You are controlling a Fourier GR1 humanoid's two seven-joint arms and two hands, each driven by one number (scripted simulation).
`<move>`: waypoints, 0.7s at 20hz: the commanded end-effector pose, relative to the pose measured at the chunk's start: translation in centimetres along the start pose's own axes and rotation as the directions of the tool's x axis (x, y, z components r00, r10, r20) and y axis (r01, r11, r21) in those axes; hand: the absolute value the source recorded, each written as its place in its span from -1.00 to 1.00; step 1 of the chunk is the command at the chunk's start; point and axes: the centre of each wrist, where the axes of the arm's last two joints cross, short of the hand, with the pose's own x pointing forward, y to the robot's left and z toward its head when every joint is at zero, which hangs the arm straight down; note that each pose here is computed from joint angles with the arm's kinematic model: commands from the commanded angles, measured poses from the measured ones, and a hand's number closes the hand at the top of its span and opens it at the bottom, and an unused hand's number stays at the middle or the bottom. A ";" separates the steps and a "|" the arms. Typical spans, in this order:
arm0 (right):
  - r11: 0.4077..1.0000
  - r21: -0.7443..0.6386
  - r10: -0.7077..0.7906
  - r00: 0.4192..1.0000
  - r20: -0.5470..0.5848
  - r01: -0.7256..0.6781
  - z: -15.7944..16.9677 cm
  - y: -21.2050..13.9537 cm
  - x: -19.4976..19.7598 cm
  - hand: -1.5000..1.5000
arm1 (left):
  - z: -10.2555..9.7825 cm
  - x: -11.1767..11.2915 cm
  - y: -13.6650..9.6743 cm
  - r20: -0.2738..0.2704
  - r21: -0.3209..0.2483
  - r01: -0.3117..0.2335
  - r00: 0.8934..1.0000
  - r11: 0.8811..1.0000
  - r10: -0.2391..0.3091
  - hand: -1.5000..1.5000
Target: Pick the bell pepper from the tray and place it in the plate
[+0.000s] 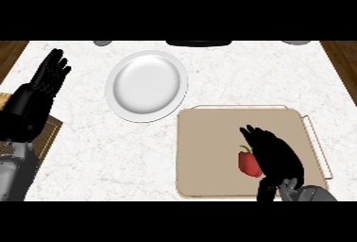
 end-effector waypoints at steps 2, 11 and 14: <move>0.999 0.033 0.007 1.000 -0.028 -0.006 -1.2 3.9 -1.8 -1.00 | -1.4 -0.6 -0.8 0.004 0.005 -0.013 1.000 1.000 0.013 0.00; 0.993 -0.112 -0.019 0.998 0.065 0.026 -3.5 2.8 -1.5 1.00 | 0.8 -0.4 -0.3 0.004 0.008 -0.001 1.000 1.000 0.001 0.00; 0.972 -0.234 0.050 0.996 0.070 -0.033 -4.0 3.0 1.1 1.00 | -1.0 -0.6 -1.3 -0.002 -0.006 -0.021 1.000 1.000 0.021 0.00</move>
